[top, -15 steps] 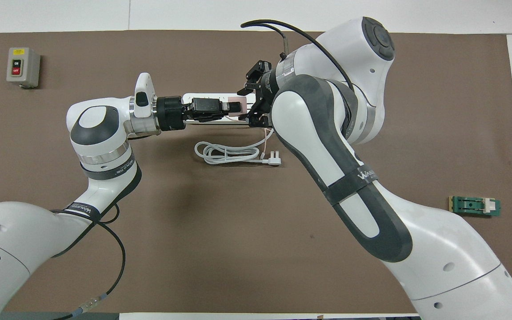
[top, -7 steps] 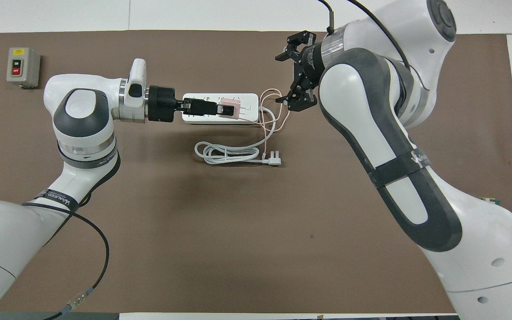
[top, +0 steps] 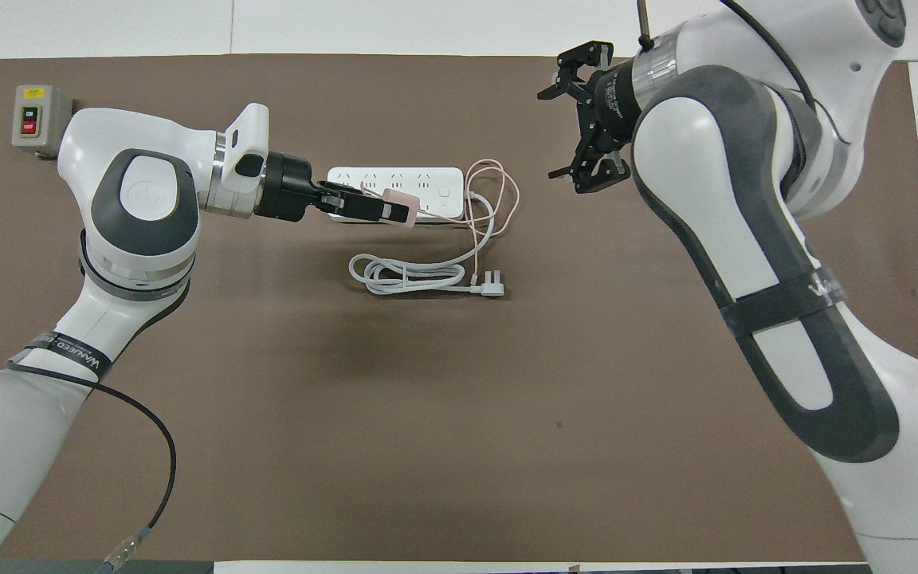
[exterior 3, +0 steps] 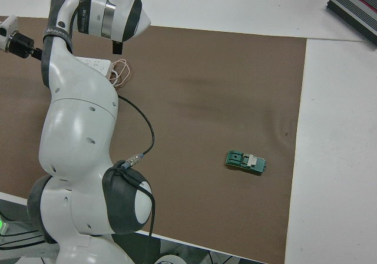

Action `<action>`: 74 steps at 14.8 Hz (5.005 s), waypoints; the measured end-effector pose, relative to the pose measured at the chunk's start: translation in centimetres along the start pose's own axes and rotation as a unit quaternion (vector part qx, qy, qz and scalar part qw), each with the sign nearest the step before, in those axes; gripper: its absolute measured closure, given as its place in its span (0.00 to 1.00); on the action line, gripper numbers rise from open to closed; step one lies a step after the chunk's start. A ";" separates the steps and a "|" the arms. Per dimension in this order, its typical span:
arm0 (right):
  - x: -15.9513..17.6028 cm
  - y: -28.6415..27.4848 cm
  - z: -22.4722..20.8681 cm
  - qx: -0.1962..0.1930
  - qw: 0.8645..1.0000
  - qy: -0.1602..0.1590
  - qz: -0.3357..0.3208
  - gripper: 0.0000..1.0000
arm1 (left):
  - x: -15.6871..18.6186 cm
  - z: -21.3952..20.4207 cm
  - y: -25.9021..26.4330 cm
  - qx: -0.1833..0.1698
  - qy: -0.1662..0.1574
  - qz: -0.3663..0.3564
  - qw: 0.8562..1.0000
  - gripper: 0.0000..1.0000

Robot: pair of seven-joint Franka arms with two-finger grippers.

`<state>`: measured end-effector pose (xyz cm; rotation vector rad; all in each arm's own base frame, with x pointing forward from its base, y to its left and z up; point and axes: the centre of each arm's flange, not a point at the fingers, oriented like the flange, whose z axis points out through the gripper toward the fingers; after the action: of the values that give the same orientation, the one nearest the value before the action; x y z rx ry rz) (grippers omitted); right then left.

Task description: Plug charger into power strip

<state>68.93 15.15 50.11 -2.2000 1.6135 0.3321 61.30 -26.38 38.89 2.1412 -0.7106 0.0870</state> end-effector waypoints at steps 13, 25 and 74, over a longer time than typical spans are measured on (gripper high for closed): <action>6.1 4.9 -9.9 -0.115 0.928 0.110 -0.338 0.00 | 2.5 2.2 0.5 0.284 -0.186 0.320 0.885 0.69; 6.2 14.1 -18.9 -0.179 0.795 0.119 -0.567 0.00 | 3.2 2.9 -2.8 0.326 -0.264 0.423 0.803 0.69; 6.4 17.6 -17.7 -0.227 0.773 0.103 -0.583 0.00 | 2.4 3.1 -3.3 0.318 -0.315 0.440 0.779 0.69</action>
<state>53.53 -2.82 60.37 -3.1738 -0.0616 0.0883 64.43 -28.20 35.27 2.2288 -2.3349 0.1142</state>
